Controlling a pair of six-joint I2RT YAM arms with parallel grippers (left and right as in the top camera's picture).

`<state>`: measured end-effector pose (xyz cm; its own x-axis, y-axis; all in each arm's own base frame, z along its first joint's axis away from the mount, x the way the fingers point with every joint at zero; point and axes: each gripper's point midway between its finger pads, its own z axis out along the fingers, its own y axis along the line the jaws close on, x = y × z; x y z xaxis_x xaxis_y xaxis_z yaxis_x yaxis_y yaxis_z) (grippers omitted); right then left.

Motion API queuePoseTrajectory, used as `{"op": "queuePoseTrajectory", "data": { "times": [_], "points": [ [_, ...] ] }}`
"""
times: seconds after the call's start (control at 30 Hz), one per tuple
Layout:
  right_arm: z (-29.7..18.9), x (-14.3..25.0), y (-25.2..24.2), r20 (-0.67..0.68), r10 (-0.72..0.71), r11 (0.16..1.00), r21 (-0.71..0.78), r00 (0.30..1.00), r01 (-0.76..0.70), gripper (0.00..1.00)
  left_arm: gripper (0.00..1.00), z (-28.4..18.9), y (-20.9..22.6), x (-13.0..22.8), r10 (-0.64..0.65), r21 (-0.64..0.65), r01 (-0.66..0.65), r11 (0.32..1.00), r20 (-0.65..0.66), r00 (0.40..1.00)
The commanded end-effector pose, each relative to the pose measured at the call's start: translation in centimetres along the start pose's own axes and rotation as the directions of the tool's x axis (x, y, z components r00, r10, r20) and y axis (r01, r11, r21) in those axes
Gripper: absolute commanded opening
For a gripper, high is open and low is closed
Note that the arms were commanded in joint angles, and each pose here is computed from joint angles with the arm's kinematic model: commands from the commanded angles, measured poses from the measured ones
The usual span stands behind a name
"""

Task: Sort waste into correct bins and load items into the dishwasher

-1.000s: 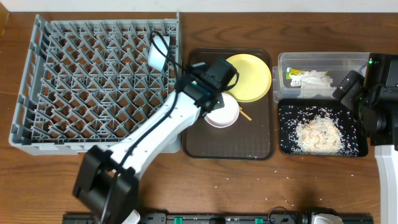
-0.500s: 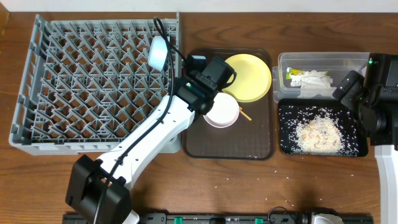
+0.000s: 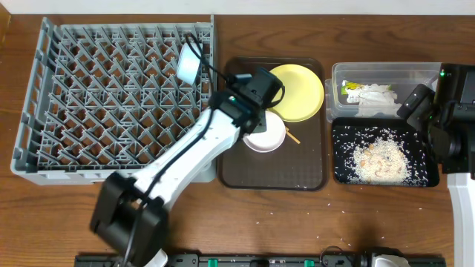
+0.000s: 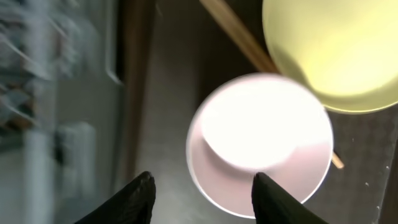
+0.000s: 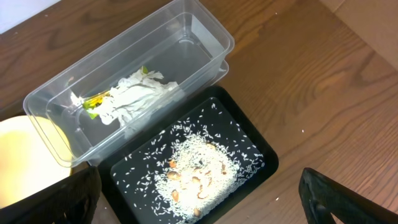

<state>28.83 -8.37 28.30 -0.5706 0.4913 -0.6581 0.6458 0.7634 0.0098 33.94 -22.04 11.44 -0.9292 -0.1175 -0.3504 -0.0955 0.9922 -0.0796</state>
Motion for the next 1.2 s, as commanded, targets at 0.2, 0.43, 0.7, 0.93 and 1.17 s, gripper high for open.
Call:
{"op": "queuePoseTrajectory", "data": {
  "times": [0.2,0.43,0.7,0.93,1.17],
  "points": [
    [-0.1,-0.2,-0.2,0.009,0.022,1.0,0.009,1.0,-0.023,0.99,0.53,4.9,-0.3,3.3,-0.18,-0.049,0.174,0.984,-0.184,0.966],
    [-0.1,-0.2,-0.2,0.009,0.022,1.0,0.009,1.0,-0.023,0.99,0.53,6.9,-0.1,4.7,-0.206,-0.082,0.192,0.978,-0.244,0.948],
    [-0.1,-0.2,-0.2,0.009,0.022,1.0,0.009,1.0,-0.023,0.99,0.48,8.2,-0.3,5.5,-0.236,-0.093,0.219,0.971,-0.286,0.929],
    [-0.1,-0.2,-0.2,0.008,0.022,1.0,0.009,1.0,-0.022,0.99,0.35,8.3,-0.4,5.5,-0.238,-0.089,0.222,0.971,-0.283,0.929],
    [-0.1,-0.2,-0.2,0.008,0.022,1.0,0.009,1.0,-0.022,0.99,0.34,8.7,-0.2,5.8,-0.279,-0.101,0.261,0.96,-0.279,0.919]
  ]
}}
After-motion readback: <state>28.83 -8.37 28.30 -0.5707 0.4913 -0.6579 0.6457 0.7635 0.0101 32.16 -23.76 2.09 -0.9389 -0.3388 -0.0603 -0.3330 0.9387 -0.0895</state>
